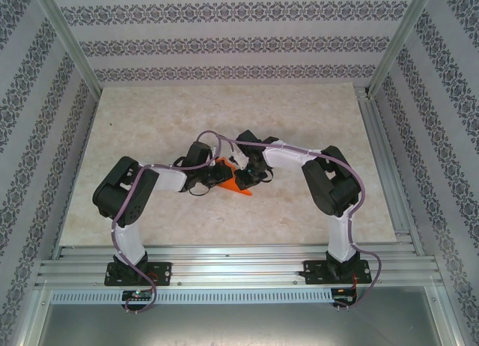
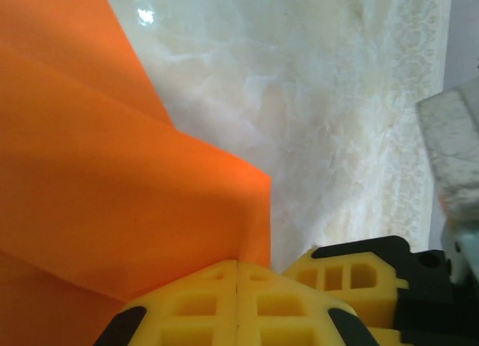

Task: Fold a paper plane with a square sheet of paper (fold left side to right side)
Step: Fourth fold the wing at the center of the table, then turn over the paper at the center of the table.

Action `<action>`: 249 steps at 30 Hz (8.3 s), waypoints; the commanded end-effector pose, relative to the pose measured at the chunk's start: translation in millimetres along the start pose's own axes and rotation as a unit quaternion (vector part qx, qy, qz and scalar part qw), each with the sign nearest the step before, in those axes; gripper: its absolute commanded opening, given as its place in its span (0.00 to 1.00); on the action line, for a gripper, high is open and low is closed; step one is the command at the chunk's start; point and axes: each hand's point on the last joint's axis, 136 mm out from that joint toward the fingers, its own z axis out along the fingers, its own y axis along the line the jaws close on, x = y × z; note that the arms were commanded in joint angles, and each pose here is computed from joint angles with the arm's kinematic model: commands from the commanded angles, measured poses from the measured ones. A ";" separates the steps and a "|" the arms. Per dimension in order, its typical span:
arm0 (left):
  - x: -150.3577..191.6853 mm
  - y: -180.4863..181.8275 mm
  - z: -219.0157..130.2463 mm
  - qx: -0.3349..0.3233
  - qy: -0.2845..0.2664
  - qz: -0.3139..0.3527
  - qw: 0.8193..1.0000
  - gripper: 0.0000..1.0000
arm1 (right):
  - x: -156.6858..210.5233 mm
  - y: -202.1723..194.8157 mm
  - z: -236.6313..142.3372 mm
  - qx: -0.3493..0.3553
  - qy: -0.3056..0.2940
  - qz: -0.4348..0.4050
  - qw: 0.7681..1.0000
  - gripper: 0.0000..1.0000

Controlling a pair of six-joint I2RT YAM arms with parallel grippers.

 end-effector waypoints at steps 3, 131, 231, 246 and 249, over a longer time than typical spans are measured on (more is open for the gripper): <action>1.5 19.8 6.7 -0.050 -0.009 0.014 0.999 0.00 | 34.4 -4.7 27.9 0.024 0.068 -0.001 0.997 0.13; 21.3 -23.6 21.2 0.007 0.033 0.058 0.998 0.02 | 37.1 -9.2 25.2 -0.130 -0.012 0.166 0.977 0.09; -2.0 36.2 -113.0 -0.023 -0.089 -0.033 0.995 0.49 | -91.9 3.2 -22.1 -0.175 -0.141 0.020 0.974 0.44; -7.1 13.4 -113.7 0.017 -0.084 -0.016 0.996 0.50 | -89.4 18.1 -56.8 -0.196 -0.164 0.018 0.967 0.01; -15.8 -11.1 -118.5 0.064 -0.095 -0.007 0.993 0.52 | -86.6 28.3 -96.8 -0.201 -0.205 0.014 0.958 0.00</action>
